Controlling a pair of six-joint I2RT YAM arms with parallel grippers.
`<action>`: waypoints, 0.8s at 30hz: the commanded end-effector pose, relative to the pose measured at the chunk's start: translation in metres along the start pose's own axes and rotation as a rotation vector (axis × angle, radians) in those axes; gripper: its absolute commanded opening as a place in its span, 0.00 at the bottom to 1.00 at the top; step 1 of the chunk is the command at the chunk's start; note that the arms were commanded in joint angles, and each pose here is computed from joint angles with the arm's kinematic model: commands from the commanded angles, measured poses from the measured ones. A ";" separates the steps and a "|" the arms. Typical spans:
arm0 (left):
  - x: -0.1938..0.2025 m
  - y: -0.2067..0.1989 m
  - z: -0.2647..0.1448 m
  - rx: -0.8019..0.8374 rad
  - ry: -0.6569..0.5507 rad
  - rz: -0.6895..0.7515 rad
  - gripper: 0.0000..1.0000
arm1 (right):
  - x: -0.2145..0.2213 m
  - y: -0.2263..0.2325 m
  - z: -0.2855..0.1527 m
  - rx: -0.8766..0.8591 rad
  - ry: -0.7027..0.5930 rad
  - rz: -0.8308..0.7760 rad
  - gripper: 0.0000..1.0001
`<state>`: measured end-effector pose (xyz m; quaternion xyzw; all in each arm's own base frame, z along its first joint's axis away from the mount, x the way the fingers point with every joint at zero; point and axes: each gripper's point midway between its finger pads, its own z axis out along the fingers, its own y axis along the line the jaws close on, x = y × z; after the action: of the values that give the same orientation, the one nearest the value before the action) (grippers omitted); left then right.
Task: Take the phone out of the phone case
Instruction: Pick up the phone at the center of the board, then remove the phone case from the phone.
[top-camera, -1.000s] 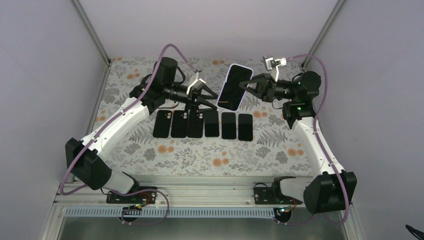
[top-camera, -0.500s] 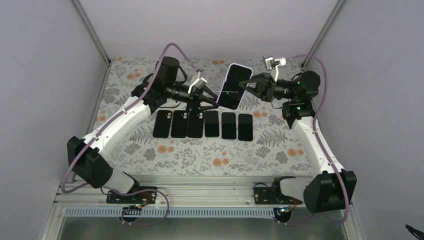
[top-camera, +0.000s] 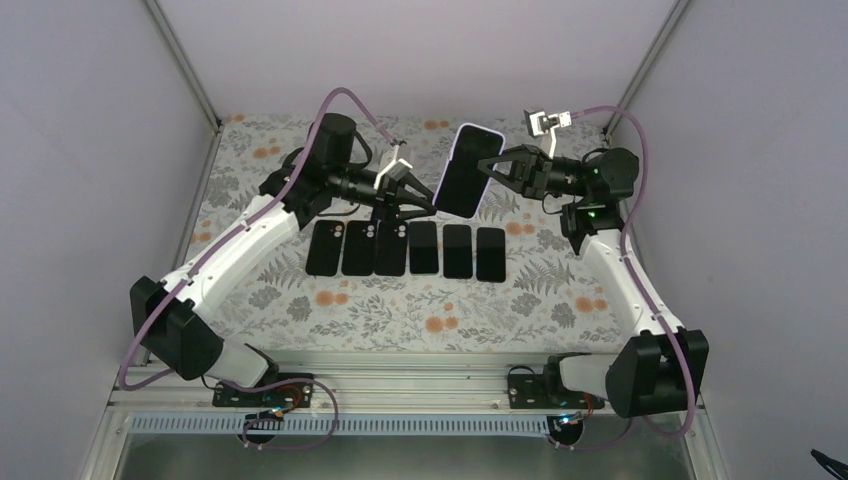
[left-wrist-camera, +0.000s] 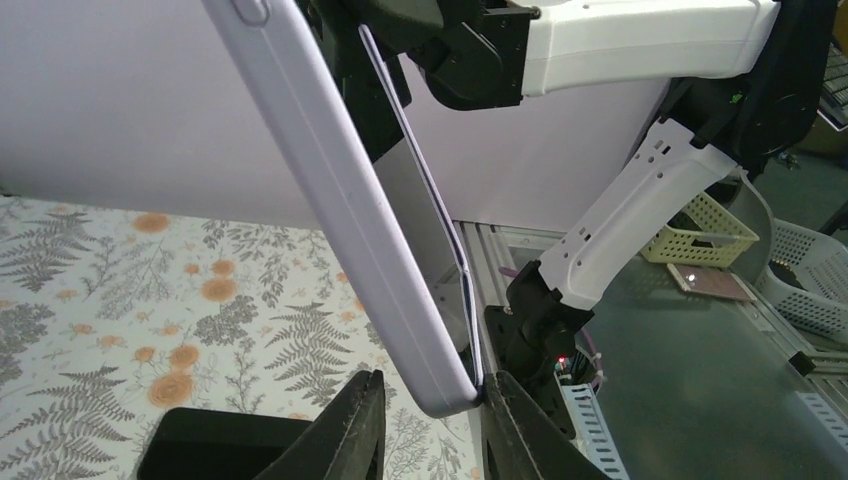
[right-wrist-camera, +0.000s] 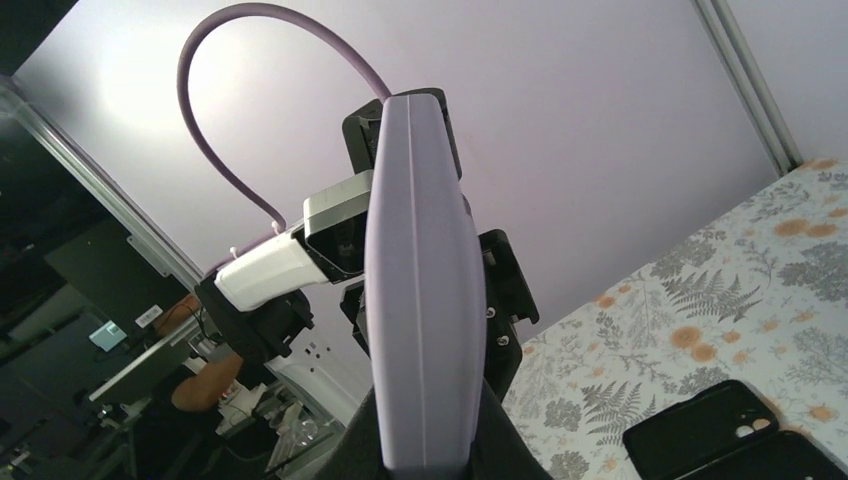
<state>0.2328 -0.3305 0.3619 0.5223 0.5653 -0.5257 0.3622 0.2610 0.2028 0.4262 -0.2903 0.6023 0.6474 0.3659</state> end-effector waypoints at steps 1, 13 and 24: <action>0.013 0.020 -0.001 -0.093 0.027 0.022 0.24 | 0.003 0.022 0.002 -0.050 0.032 0.012 0.04; 0.024 0.037 -0.004 -0.191 0.057 0.025 0.18 | 0.002 0.033 0.001 -0.089 0.017 0.037 0.04; 0.028 0.059 -0.006 -0.275 0.071 -0.008 0.17 | 0.005 0.041 0.003 -0.107 0.024 0.030 0.03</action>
<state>0.2400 -0.3287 0.3538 0.5215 0.5798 -0.4938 0.3848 0.2560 0.2003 0.4297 -0.2742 0.5920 0.6751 0.3443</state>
